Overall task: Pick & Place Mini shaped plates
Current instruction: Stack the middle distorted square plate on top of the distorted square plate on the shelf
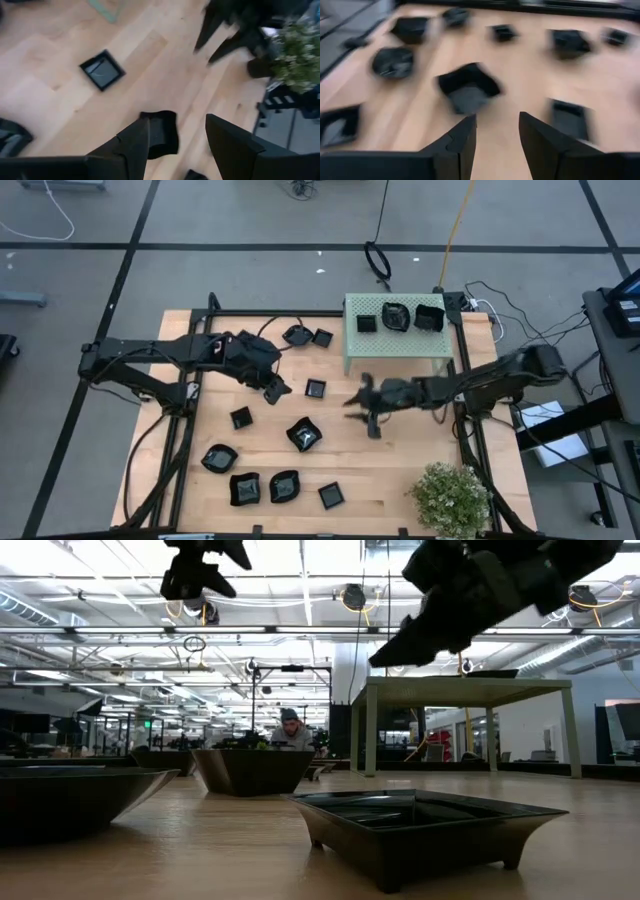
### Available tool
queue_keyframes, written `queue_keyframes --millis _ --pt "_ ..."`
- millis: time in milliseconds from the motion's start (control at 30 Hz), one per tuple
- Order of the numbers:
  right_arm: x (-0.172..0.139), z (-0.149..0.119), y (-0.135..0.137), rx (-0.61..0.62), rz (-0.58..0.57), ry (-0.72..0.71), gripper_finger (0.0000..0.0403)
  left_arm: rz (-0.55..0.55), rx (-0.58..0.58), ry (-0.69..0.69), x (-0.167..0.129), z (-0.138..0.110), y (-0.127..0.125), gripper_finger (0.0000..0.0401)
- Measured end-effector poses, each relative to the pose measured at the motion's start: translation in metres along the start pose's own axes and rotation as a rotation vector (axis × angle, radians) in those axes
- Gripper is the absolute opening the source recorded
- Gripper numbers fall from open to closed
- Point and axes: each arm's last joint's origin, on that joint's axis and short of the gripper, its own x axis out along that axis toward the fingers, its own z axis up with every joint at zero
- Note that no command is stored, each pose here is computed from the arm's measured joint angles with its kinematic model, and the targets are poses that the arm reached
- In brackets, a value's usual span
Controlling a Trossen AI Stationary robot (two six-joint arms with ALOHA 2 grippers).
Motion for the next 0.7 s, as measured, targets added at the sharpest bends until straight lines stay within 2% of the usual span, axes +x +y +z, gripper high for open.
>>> queue_keyframes --millis 133,233,467,700 --pt "0.026 -0.007 0.015 -0.118 0.116 0.006 0.0134 -0.051 -0.021 -0.016 0.0 -0.003 -0.009 0.0198" --pt "0.044 -0.01 0.022 -0.194 0.136 0.021 0.0134 -0.093 -0.019 -0.035 0.0 -0.004 -0.016 0.0198" --pt "0.079 0.009 0.026 -0.325 0.139 -0.023 0.0134 -0.161 0.002 -0.075 -0.001 -0.003 -0.026 0.0198" --pt "0.109 0.011 0.031 -0.331 0.247 -0.014 0.0134 -0.188 0.005 -0.1 -0.002 0.0 -0.029 0.0198"
